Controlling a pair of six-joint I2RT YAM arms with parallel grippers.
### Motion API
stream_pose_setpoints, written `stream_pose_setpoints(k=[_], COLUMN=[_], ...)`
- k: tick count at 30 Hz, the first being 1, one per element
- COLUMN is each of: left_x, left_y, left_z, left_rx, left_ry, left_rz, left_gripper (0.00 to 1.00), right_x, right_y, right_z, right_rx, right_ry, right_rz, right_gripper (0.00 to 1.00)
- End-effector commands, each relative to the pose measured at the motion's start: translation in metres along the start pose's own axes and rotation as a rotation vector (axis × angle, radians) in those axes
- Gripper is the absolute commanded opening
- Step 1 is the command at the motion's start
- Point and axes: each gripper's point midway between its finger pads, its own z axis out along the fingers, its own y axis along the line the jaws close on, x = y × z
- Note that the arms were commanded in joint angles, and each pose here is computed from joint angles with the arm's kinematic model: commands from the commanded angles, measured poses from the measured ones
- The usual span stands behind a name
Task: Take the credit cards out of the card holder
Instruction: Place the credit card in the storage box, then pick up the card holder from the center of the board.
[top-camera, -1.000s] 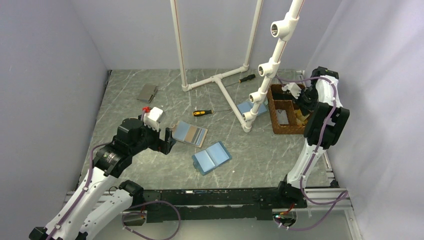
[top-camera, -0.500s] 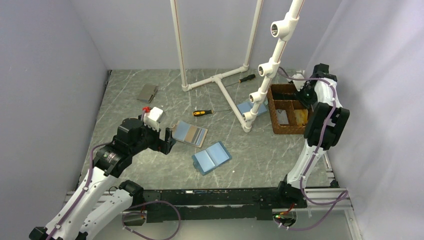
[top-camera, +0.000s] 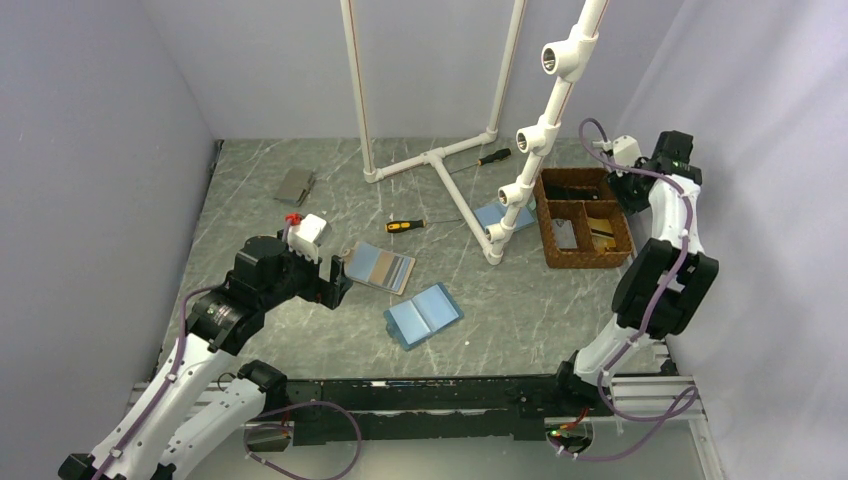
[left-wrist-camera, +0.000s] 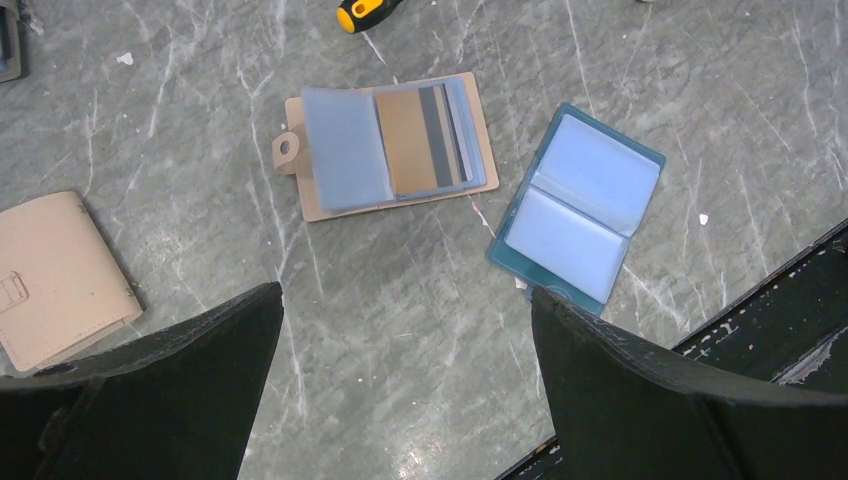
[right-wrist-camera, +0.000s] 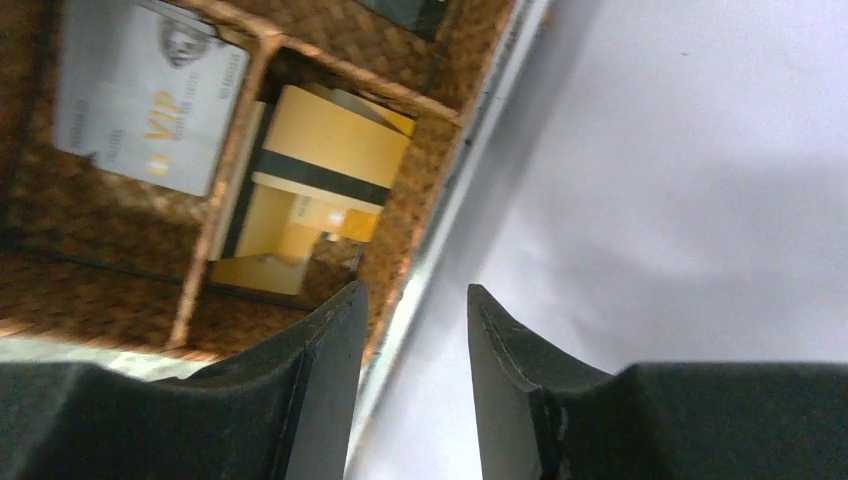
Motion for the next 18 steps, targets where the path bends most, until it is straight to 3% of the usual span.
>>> stream_pose_setpoints(k=[1,9,18], left_x=[-0.006,-0.007,-0.005], left_y=[-0.002,-0.005,-0.006], left_z=[-0.001,-0.001,0.005], left_rx=[0.016,0.03,0.032], left_ry=[-0.024,-0.022,0.012], left_rz=[0.01,-0.005,-0.057], left_gripper=[0.99,0.99,0.99], right_x=[-0.01,0.014,0.03], right_y=[0.027,0.106,0.165], right_z=[-0.024,-0.067,-0.103], right_rx=[-0.084,-0.289,-0.347], right_ry=[-0.106,-0.186,-0.307], right_rz=[0.09,0.087,0.002], right_gripper=[0.43,0.44,0.45])
